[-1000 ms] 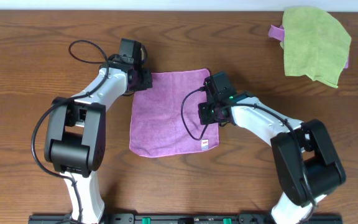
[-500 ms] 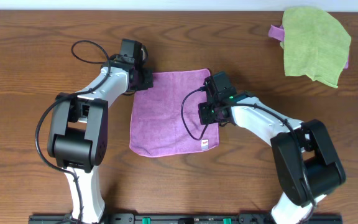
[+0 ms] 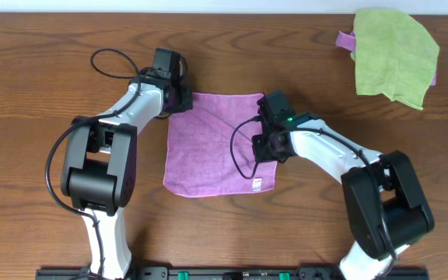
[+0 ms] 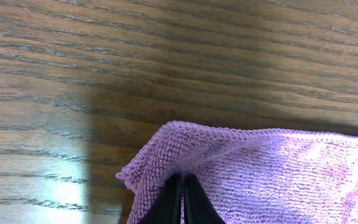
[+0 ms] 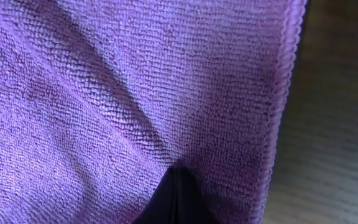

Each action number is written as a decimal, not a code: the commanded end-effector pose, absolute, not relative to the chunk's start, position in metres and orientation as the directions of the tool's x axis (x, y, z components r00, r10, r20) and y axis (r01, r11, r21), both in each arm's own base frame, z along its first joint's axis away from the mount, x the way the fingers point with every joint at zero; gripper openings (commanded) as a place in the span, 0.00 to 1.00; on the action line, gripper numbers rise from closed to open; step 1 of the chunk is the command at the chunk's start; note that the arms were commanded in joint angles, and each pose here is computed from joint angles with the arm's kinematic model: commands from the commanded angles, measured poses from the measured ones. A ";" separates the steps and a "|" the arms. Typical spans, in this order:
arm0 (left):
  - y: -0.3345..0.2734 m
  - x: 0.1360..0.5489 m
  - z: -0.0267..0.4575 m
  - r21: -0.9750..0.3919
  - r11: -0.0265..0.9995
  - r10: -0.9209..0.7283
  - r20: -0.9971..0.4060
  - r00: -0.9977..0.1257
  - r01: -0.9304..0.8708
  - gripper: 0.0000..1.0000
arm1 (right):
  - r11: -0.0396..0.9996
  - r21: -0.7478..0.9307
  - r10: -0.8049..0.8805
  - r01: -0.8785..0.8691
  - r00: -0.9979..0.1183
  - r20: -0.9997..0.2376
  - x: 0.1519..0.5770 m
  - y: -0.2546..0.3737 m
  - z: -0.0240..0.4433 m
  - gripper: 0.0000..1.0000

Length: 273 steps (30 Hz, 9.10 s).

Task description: Fold the cloth

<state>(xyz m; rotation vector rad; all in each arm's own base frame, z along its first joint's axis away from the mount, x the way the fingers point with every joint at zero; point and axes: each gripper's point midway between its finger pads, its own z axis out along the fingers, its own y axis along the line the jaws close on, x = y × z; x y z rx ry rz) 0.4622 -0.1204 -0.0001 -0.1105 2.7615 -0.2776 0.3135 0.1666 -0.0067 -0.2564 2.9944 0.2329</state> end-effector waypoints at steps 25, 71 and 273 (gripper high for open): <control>-0.120 0.479 0.107 -0.212 0.977 -0.080 -0.467 -0.881 0.024 0.06 | 0.987 0.053 -0.136 -0.155 -0.956 -0.261 0.366 0.170 0.010 0.01; -0.098 0.448 0.007 -0.249 0.968 -0.121 -0.318 -0.940 -0.040 0.06 | 0.987 0.015 -0.151 -0.158 -0.961 -0.233 0.360 0.163 0.010 0.01; -0.096 0.160 0.130 -0.296 0.939 -0.284 -0.387 -0.878 -0.173 1.00 | 0.983 0.136 -0.035 -0.121 -0.861 -0.508 0.158 0.106 0.124 0.99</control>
